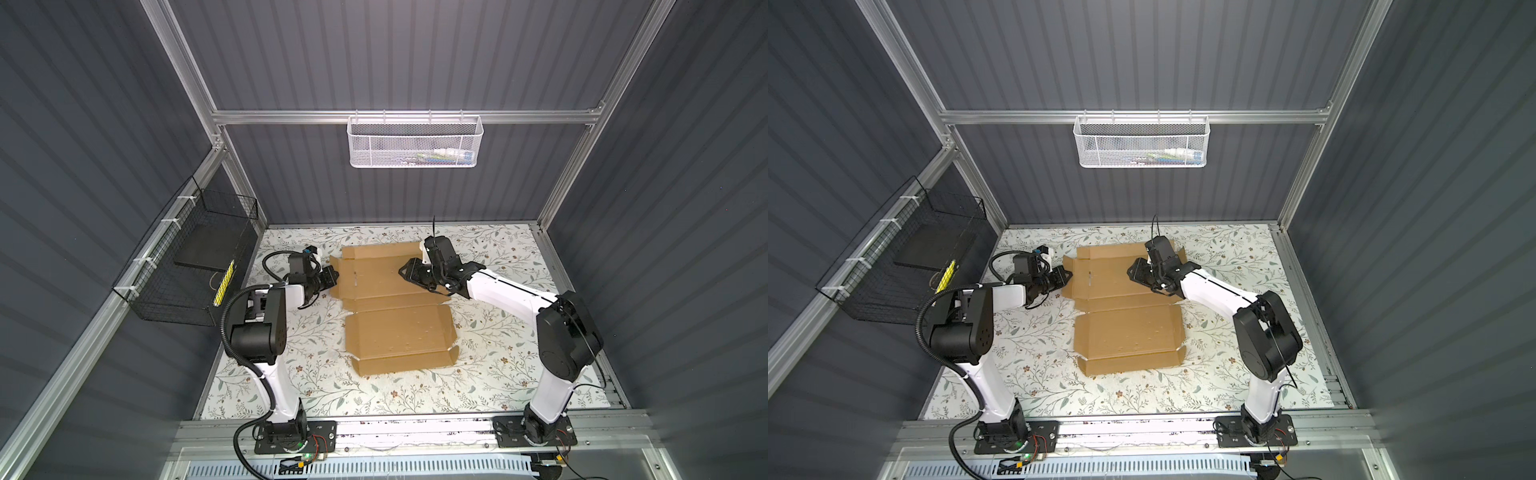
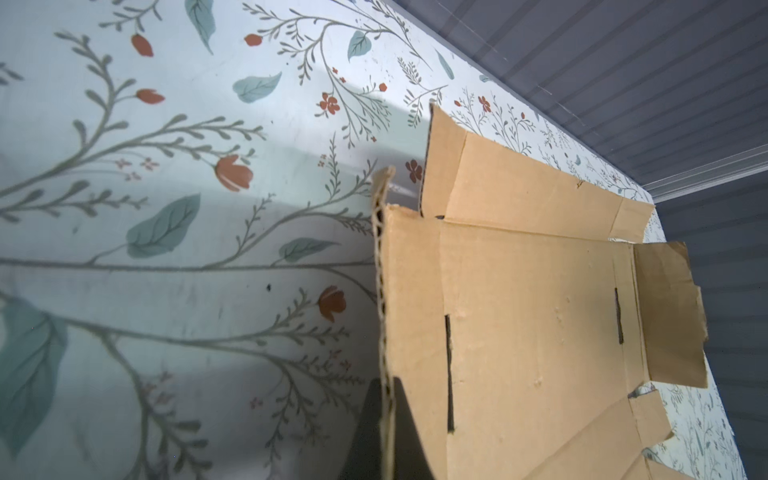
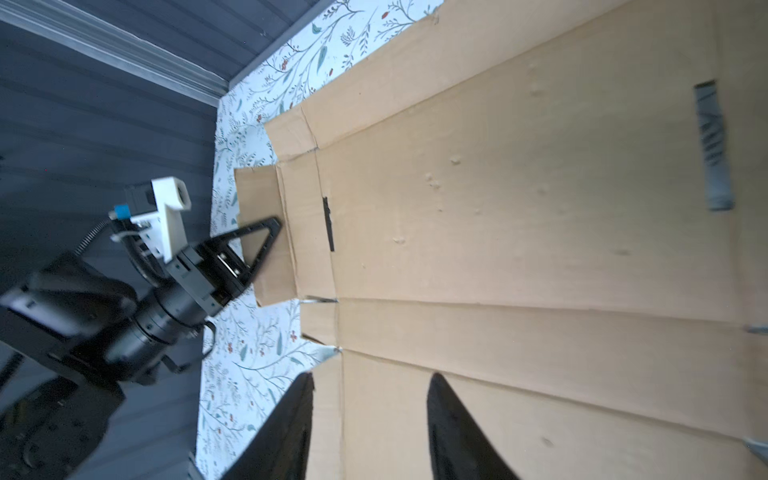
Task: Fold the paper box
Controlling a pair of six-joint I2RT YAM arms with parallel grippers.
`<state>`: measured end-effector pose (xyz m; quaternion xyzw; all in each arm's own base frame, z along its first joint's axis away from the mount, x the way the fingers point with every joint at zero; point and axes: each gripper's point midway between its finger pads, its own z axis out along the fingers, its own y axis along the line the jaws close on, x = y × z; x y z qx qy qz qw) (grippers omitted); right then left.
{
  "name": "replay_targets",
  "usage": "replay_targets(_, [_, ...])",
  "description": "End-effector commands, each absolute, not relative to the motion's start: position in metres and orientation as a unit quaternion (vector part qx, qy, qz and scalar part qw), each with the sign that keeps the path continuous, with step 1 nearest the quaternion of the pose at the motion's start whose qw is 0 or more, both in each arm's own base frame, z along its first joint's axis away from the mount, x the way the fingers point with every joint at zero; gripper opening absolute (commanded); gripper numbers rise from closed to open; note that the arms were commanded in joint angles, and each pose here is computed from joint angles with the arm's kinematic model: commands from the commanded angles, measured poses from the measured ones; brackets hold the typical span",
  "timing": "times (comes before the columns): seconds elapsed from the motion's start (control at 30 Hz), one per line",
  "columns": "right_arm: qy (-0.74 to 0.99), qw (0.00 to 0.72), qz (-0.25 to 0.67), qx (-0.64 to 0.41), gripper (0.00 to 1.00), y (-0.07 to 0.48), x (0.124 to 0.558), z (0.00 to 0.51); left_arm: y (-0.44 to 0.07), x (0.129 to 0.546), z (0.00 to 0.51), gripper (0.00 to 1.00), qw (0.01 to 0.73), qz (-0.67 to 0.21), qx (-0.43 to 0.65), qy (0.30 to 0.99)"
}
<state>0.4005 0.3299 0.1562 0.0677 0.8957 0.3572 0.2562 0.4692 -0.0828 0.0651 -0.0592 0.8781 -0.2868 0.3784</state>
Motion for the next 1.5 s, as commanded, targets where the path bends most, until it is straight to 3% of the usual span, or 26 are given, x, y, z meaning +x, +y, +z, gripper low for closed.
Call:
replay_targets(0.0, [0.877, 0.258, 0.386, 0.123, 0.47, 0.342, 0.414, 0.164, -0.082, 0.470, 0.099, 0.00, 0.458, -0.302, -0.048, 0.835])
replay_targets(0.4, [0.822, 0.253, 0.431, 0.274, 0.55, 0.339, 0.464, 0.177, -0.081, 0.437, 0.130, 0.00, 0.556, -0.307, -0.016, 0.772])
replay_targets(0.77, [0.800, 0.263, 0.431, 0.323, 0.60, 0.335, 0.502, 0.200, -0.081, 0.423, 0.143, 0.00, 0.611, -0.308, 0.005, 0.729])
replay_targets(1.47, [0.785, 0.262, 0.405, 0.389, 0.62, 0.321, 0.509, 0.209, -0.093, 0.404, 0.168, 0.00, 0.659, -0.299, 0.061, 0.687])
